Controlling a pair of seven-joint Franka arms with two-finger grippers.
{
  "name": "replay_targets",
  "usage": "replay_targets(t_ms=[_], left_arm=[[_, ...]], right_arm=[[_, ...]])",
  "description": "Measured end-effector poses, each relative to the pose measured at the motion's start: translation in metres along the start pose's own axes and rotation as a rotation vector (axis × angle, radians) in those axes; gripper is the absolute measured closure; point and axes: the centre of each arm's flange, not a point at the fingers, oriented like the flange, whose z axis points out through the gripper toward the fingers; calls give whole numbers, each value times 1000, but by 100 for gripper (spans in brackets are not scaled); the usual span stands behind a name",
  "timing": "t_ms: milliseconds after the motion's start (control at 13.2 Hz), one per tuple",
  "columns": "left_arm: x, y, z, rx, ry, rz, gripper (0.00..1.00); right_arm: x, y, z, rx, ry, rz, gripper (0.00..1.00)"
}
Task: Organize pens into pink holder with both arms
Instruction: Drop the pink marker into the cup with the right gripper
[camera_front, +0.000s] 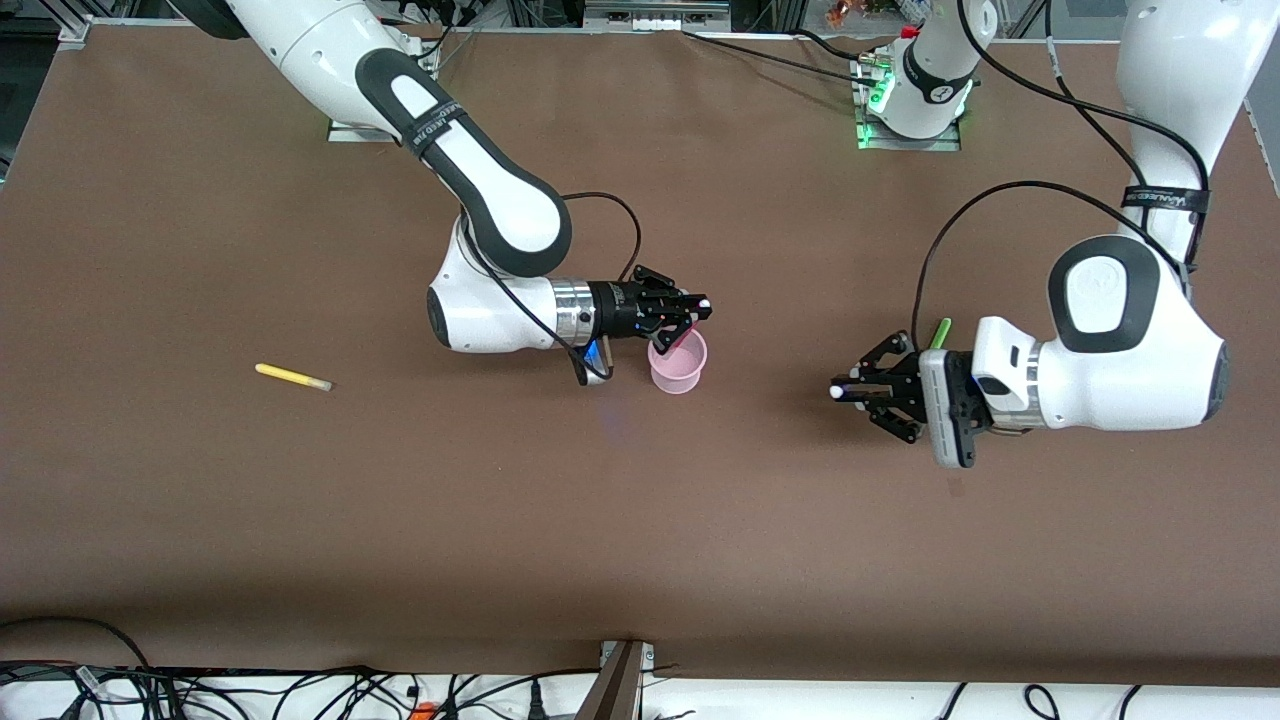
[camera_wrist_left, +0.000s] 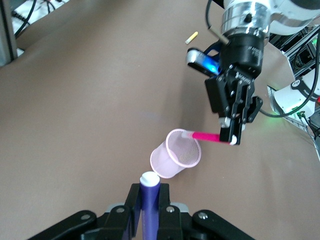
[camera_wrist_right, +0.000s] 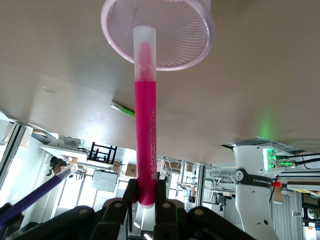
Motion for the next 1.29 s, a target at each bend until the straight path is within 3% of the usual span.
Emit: replay_targets(t_ms=[454,605,681,984,1059,1211,1286], left_arm=[[14,1,12,27,10,53,81],[22,4,16,40,13,69,81],[26,5,19,50,16,75,81],[38,13,33,49,11,96,81],[43,18,40,43,7,105,81],[56,30,64,16,-8,129,81],[61,36,79,-1,-18,139,81]], right_arm=[[15,7,15,-12,-8,31,82],[22,6,12,-8,-4,30,77],[24,5,10,-4,-3,31,70],[26,-7,-12,16,12,-5,29],[25,-13,-24,-3,36,-48,29],[20,-29,-62,-58,94,-154,15],[18,-36,-85,-82,127,-210,15]])
